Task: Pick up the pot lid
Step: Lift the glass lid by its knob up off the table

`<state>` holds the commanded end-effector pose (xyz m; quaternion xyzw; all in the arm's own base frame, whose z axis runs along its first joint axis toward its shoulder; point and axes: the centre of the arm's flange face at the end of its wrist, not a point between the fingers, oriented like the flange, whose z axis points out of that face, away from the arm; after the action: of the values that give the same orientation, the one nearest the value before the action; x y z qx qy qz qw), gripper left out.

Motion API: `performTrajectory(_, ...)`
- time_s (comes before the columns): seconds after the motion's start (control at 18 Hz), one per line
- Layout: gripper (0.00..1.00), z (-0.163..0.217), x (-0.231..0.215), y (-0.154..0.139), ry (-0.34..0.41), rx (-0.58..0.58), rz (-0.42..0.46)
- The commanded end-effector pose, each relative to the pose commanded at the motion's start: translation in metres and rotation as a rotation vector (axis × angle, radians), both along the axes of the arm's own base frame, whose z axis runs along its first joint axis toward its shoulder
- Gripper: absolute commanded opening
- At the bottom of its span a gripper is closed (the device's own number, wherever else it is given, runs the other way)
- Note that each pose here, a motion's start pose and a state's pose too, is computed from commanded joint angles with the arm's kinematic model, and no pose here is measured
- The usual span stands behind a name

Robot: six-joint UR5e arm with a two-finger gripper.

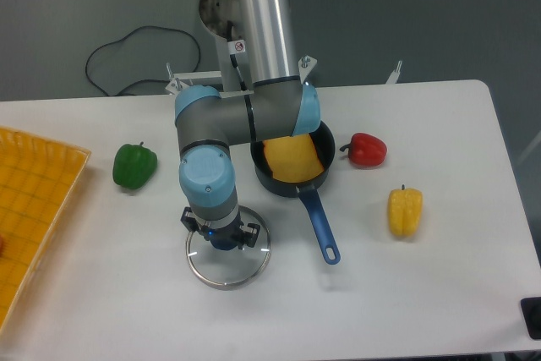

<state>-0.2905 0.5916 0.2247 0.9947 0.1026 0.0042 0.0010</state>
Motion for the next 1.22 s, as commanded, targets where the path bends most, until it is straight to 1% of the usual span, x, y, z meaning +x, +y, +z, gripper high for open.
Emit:
performTrajectory(0.06, 0.54, 0.001, -0.001, -0.001, 0.003, -0.001, -0.009)
performTrajectory(0.11, 0.51, 0.002, 0.000, -0.001, 0.003, -0.004, -0.024)
performTrajectory(0.28, 0.51, 0.011, -0.001, -0.003, 0.001, -0.027, -0.062)
performTrajectory(0.61, 0.51, 0.025, -0.006, -0.003, -0.008, -0.039, -0.063)
performTrajectory(0.72, 0.51, 0.035, -0.008, -0.003, -0.022, -0.059, -0.103)
performTrajectory(0.78, 0.51, 0.043, -0.010, -0.002, -0.016, -0.053, -0.116)
performTrajectory(0.94, 0.51, 0.059, -0.015, -0.008, -0.004, -0.037, -0.116)
performTrajectory(1.11, 0.51, 0.076, -0.017, -0.012, 0.010, -0.017, -0.175)
performTrajectory(1.22, 0.51, 0.081, -0.020, -0.015, 0.014, -0.010, -0.180)
